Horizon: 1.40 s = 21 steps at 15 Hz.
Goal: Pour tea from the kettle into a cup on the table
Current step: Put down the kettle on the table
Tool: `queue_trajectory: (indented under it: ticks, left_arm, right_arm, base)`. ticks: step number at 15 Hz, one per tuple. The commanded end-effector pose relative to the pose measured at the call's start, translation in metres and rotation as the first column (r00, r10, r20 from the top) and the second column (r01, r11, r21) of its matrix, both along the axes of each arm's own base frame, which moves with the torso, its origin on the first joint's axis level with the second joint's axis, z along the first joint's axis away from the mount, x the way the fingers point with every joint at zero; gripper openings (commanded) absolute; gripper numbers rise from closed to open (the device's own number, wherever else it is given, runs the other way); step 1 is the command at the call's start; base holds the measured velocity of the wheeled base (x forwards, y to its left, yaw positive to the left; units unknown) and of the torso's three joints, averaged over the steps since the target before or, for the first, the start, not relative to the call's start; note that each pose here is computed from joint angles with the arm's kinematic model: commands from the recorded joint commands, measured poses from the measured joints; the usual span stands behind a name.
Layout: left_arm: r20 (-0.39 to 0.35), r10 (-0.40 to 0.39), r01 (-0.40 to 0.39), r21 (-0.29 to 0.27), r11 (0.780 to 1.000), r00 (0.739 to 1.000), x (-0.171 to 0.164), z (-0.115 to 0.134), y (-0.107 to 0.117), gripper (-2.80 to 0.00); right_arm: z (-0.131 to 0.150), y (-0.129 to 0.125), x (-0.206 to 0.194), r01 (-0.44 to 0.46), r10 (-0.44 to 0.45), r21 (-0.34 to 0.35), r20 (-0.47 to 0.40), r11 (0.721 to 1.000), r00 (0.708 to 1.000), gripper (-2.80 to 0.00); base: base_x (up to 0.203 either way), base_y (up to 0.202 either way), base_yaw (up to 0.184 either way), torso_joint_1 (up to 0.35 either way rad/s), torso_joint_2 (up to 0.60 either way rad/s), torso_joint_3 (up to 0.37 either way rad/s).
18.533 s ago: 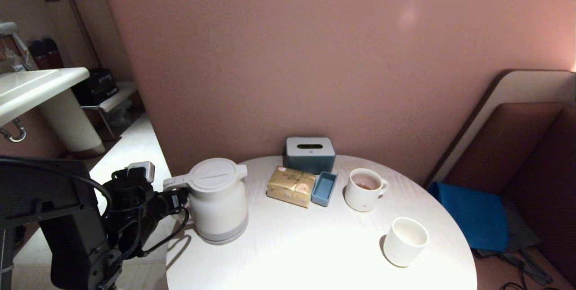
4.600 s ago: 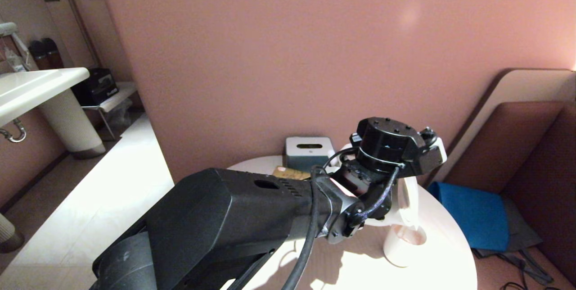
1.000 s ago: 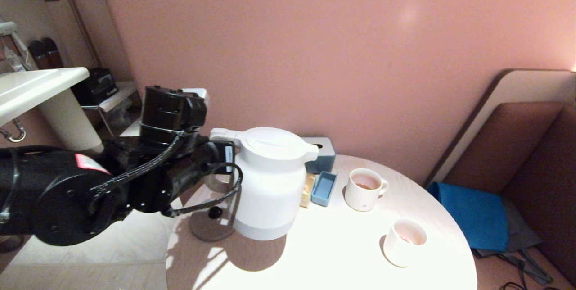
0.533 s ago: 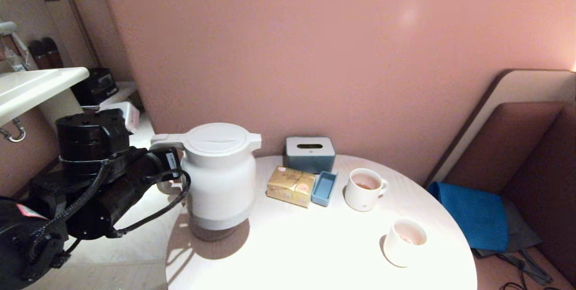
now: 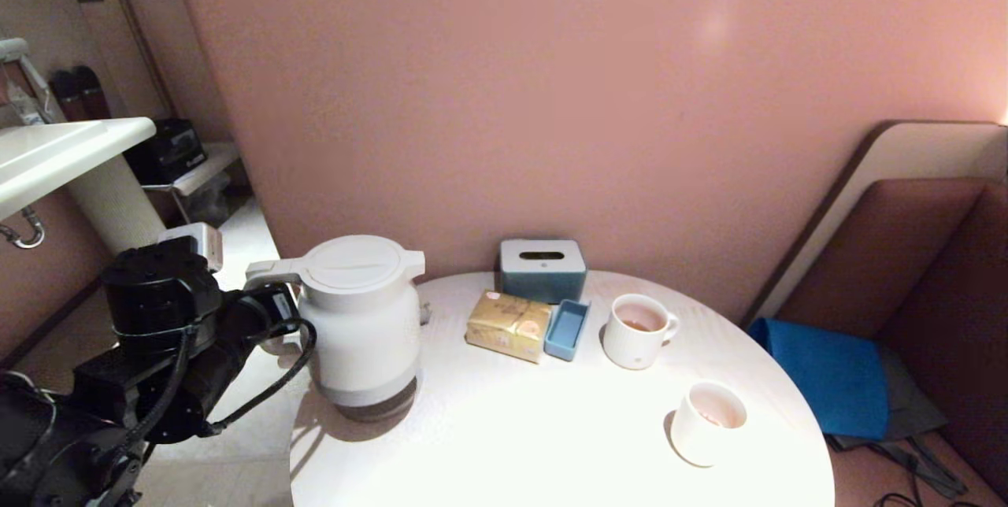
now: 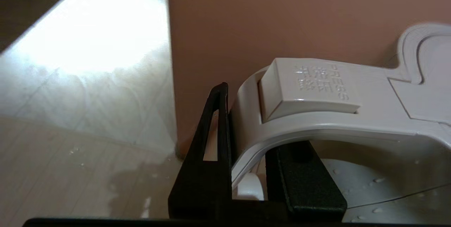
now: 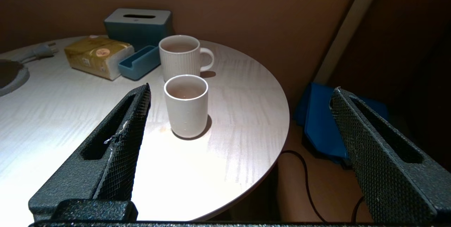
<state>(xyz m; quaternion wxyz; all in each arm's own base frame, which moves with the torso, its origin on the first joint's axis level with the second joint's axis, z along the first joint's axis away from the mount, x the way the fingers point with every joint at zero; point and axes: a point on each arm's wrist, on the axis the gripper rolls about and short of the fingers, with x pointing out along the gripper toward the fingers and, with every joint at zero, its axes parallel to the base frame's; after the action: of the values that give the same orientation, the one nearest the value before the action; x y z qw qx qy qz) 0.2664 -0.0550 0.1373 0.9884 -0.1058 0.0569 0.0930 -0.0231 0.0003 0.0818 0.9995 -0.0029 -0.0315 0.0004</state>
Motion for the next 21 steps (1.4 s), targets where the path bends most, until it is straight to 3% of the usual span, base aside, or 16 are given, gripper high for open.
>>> queue_trajectory:
  ticks: [1,4,9,15,21]
  left_arm:
    - [-0.035,0.033,-0.032,0.009,0.999,0.999,0.02,-0.026,0.004,-2.8]
    - [-0.032,0.052,-0.052,0.012,0.999,0.998,0.037,-0.043,0.007,-2.8]
    - [-0.024,0.054,-0.054,0.015,0.998,0.998,0.056,-0.051,0.005,-2.8]
    - [-0.08,0.058,-0.057,0.017,0.998,0.995,0.056,-0.071,0.005,-2.8]
    - [-0.06,0.054,-0.052,0.039,0.998,0.997,0.053,-0.096,0.005,-2.8]
  right_arm:
    - [0.0,0.0,0.0,-0.001,0.001,-0.001,0.0,1.0,1.0,0.0]
    - [0.0,0.0,0.0,-0.001,0.001,-0.001,0.0,1.0,1.0,0.0]
    - [0.0,0.0,0.0,-0.001,0.001,-0.001,0.0,1.0,1.0,0.0]
    - [0.0,0.0,0.0,-0.001,0.001,-0.001,0.0,1.0,1.0,0.0]
    - [0.0,0.0,0.0,-0.001,0.001,-0.001,0.0,1.0,1.0,0.0]
  base:
    - [0.0,0.0,0.0,0.0,0.0,0.0]
    - [0.0,0.0,0.0,0.0,0.0,0.0]
    - [0.0,0.0,0.0,0.0,0.0,0.0]
    - [0.0,0.0,0.0,0.0,0.0,0.0]
    - [0.0,0.0,0.0,0.0,0.0,0.0]
